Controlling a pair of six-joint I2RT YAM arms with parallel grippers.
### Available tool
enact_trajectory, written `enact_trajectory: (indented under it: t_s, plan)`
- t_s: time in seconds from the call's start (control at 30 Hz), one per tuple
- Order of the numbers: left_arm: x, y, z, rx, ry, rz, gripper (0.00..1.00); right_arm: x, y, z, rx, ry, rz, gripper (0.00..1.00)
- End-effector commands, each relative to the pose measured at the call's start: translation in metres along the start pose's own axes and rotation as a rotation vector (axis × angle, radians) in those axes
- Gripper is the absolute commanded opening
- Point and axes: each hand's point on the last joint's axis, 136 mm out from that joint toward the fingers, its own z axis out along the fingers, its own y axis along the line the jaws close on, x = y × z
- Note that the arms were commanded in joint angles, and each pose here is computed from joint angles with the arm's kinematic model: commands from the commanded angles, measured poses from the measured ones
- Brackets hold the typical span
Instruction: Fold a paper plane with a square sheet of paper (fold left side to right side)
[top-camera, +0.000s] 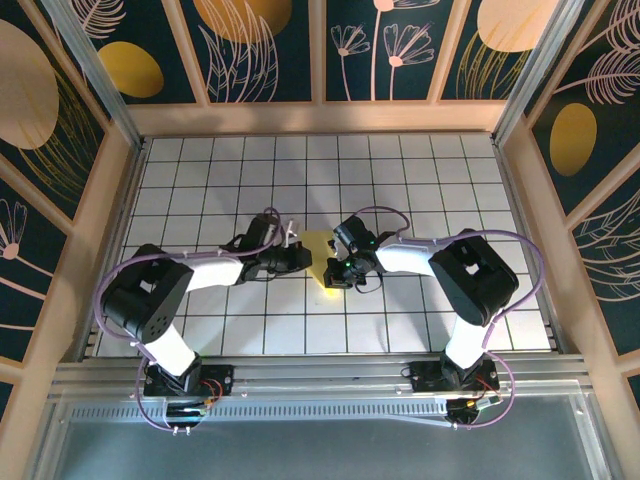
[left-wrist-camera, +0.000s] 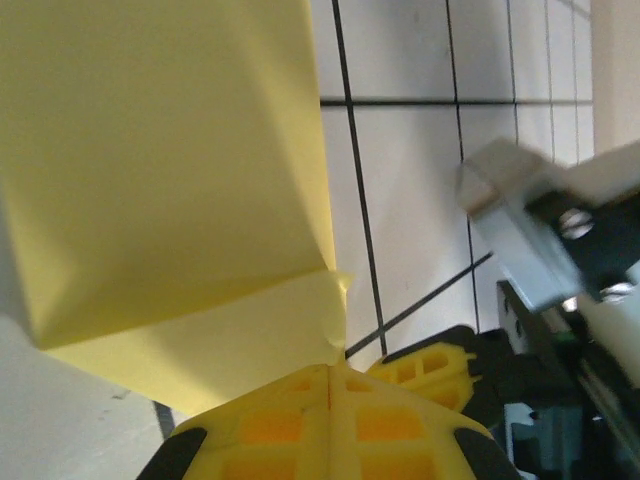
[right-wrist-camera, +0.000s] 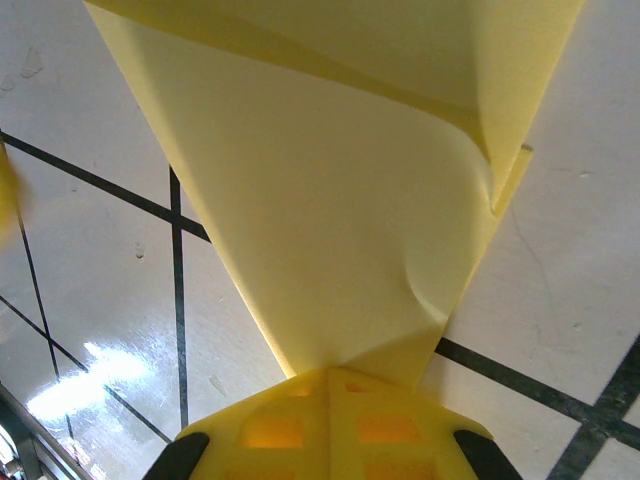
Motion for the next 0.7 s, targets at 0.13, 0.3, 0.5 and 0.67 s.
enact_trajectory:
  t_s: [0.13, 0.3, 0.5, 0.67]
  plan:
    - [-0.003, 0.010, 0.020, -0.010, 0.027, -0.032, 0.00, 0.037, -0.068, 0.017, 0.258, 0.094, 0.072, 0.00]
    - [0.000, 0.024, 0.027, -0.060, 0.040, -0.057, 0.00, 0.037, -0.066, 0.017, 0.251, 0.096, 0.069, 0.00]
    - [0.013, 0.044, 0.029, -0.124, 0.070, -0.111, 0.00, 0.024, -0.043, 0.012, 0.170, 0.062, 0.053, 0.00]
    - [0.020, 0.051, 0.027, -0.141, 0.075, -0.150, 0.00, -0.002, -0.012, -0.003, 0.091, -0.008, 0.023, 0.00]
